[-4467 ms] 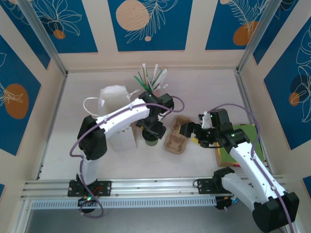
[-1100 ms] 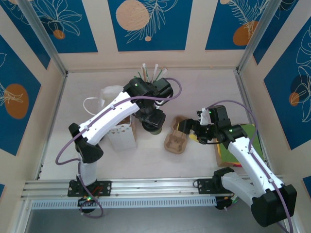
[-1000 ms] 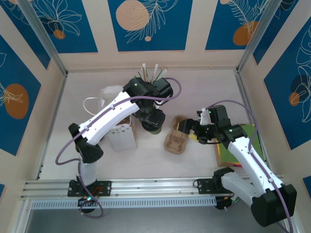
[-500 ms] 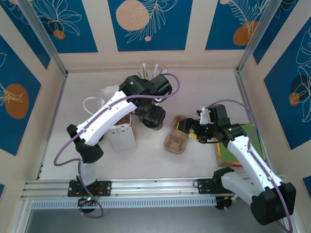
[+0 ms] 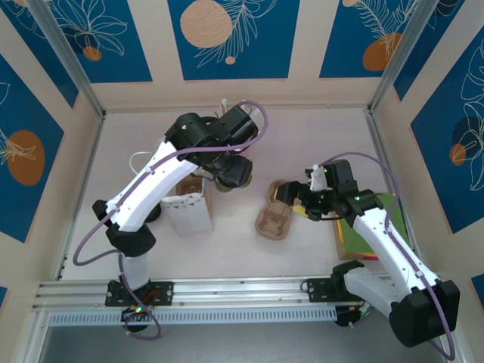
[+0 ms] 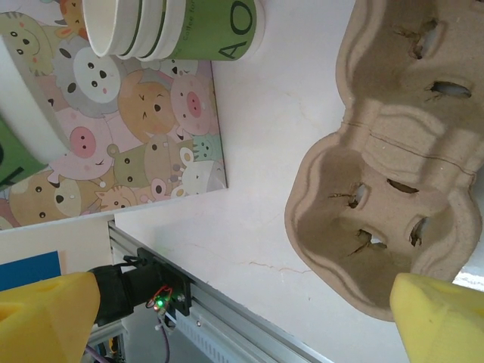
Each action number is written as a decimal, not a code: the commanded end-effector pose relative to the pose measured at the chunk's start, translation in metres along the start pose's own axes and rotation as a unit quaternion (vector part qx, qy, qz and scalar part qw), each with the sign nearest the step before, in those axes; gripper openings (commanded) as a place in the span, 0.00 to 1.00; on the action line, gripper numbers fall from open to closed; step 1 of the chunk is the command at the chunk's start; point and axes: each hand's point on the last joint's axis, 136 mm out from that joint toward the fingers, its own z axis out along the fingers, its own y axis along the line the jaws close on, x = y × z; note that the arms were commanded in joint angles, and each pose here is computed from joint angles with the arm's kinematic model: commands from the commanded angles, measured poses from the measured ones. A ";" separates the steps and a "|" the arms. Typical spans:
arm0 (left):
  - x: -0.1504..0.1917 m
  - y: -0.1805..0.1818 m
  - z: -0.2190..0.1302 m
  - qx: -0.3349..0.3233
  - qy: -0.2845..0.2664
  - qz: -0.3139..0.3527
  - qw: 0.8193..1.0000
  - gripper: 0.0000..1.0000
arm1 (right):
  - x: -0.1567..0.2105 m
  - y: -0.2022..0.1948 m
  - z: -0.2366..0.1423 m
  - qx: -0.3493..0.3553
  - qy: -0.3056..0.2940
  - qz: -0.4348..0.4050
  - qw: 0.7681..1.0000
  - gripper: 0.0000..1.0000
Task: Pack the takeout coffee
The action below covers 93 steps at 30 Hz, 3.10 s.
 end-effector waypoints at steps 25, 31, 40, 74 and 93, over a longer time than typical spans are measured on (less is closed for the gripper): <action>0.060 0.043 -0.088 0.036 -0.041 -0.051 0.997 0.60 | -0.022 0.048 0.010 -0.029 0.015 -0.060 0.998 0.99; 0.074 0.060 -0.100 0.027 -0.057 -0.070 0.996 0.60 | -0.017 0.062 0.018 -0.029 0.027 -0.082 0.996 0.99; 0.094 0.088 -0.115 -0.010 -0.073 -0.087 0.994 0.60 | -0.010 0.079 0.024 -0.034 0.036 -0.103 0.993 0.99; 0.094 0.128 -0.068 -0.119 0.002 -0.117 0.986 0.60 | -0.011 0.090 0.033 -0.034 0.045 -0.124 0.991 0.99; 0.085 0.128 -0.011 -0.097 0.103 -0.146 0.979 0.60 | 0.001 0.132 0.002 -0.093 -0.017 -0.271 0.958 0.99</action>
